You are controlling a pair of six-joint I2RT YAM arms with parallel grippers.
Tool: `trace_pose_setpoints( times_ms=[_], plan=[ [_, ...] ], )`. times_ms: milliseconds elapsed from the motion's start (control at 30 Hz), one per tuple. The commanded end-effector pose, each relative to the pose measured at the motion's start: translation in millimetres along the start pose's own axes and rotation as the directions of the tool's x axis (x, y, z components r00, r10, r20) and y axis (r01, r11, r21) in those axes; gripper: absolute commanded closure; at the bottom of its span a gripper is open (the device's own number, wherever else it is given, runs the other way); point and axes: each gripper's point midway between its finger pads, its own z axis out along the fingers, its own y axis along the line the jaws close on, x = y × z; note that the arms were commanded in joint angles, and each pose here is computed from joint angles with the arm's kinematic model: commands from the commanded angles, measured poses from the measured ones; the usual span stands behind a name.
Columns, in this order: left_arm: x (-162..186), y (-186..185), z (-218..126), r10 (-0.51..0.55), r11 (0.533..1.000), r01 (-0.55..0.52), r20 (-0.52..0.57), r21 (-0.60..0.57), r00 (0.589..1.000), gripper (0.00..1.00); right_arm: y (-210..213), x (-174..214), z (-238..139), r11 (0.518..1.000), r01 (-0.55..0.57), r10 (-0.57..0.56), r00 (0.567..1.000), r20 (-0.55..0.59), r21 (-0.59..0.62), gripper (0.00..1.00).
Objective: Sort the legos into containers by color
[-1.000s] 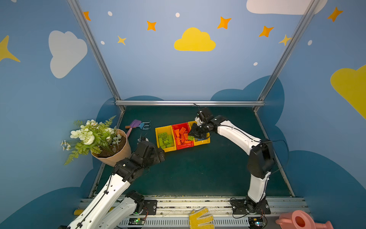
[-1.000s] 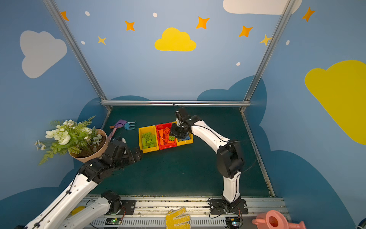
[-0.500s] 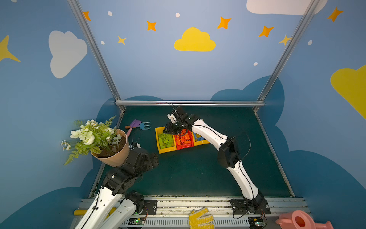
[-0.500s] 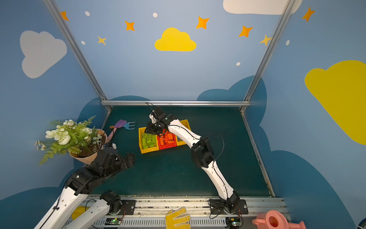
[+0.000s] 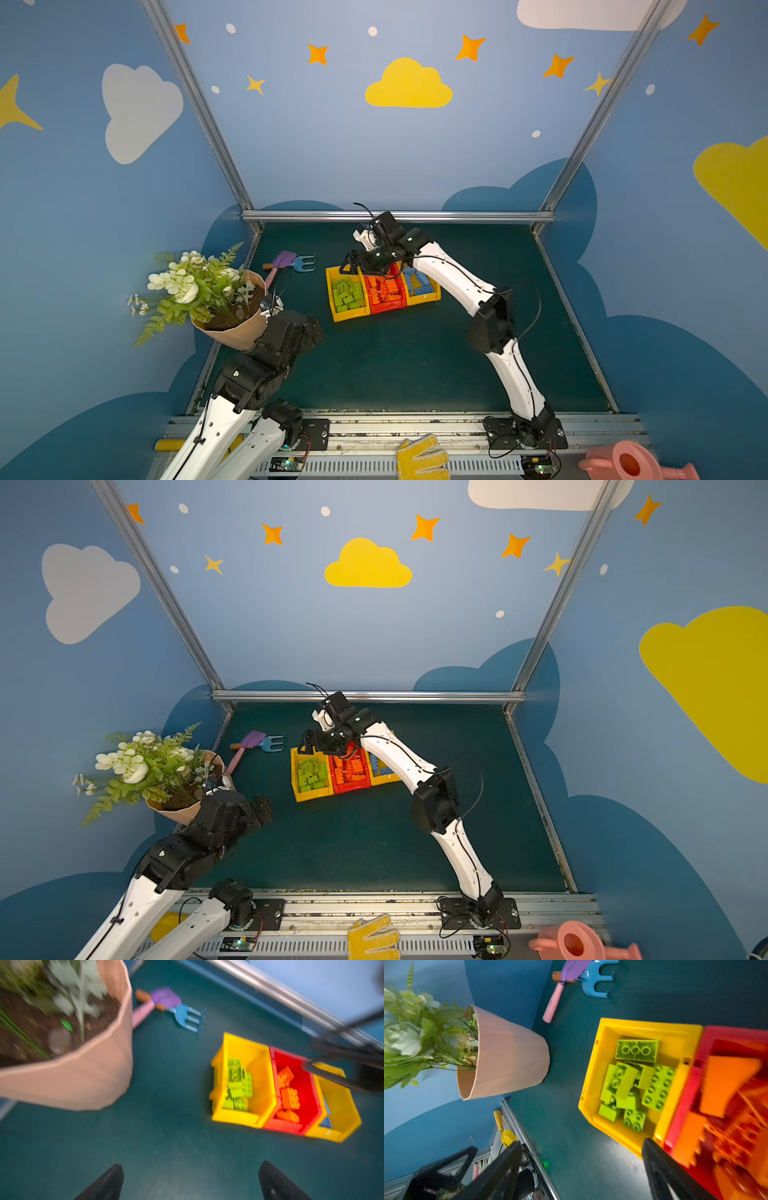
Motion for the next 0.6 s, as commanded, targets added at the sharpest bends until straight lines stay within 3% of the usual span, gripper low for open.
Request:
trace_pose_setpoints(
  times_ms=[0,100,233,300,400,500,567],
  plan=[
    [-39,0,5,0.093,0.994,-0.08,0.192,-0.074,0.977,0.0,7,9,-77,0.987,0.144,-0.149,0.986,0.072,0.076,0.11],
    [-56,-5,13,0.153,0.985,-0.126,0.263,-0.116,0.953,0.0,-25,38,-117,0.975,0.126,-0.147,0.983,0.106,0.185,0.09],
    [-63,-6,36,0.216,0.968,-0.162,0.312,-0.189,0.925,0.0,-78,70,-174,0.95,0.015,-0.085,0.973,0.213,0.312,0.06],
    [-61,-10,53,0.255,0.961,-0.202,0.328,-0.188,0.909,0.0,-102,84,-203,0.916,-0.012,-0.108,0.955,0.276,0.401,0.06],
    [-65,-2,74,0.217,0.969,-0.154,0.366,-0.193,0.905,0.0,-139,104,-240,0.837,-0.035,-0.181,0.924,0.336,0.546,0.04],
    [-68,14,97,0.121,0.984,-0.062,0.366,-0.169,0.923,0.0,-173,120,-264,0.718,-0.004,-0.332,0.877,0.348,0.697,0.04],
    [-63,21,115,0.139,0.983,-0.088,0.34,-0.161,0.93,0.0,-200,127,-282,0.604,-0.042,-0.415,0.836,0.36,0.796,0.04]
  ],
)
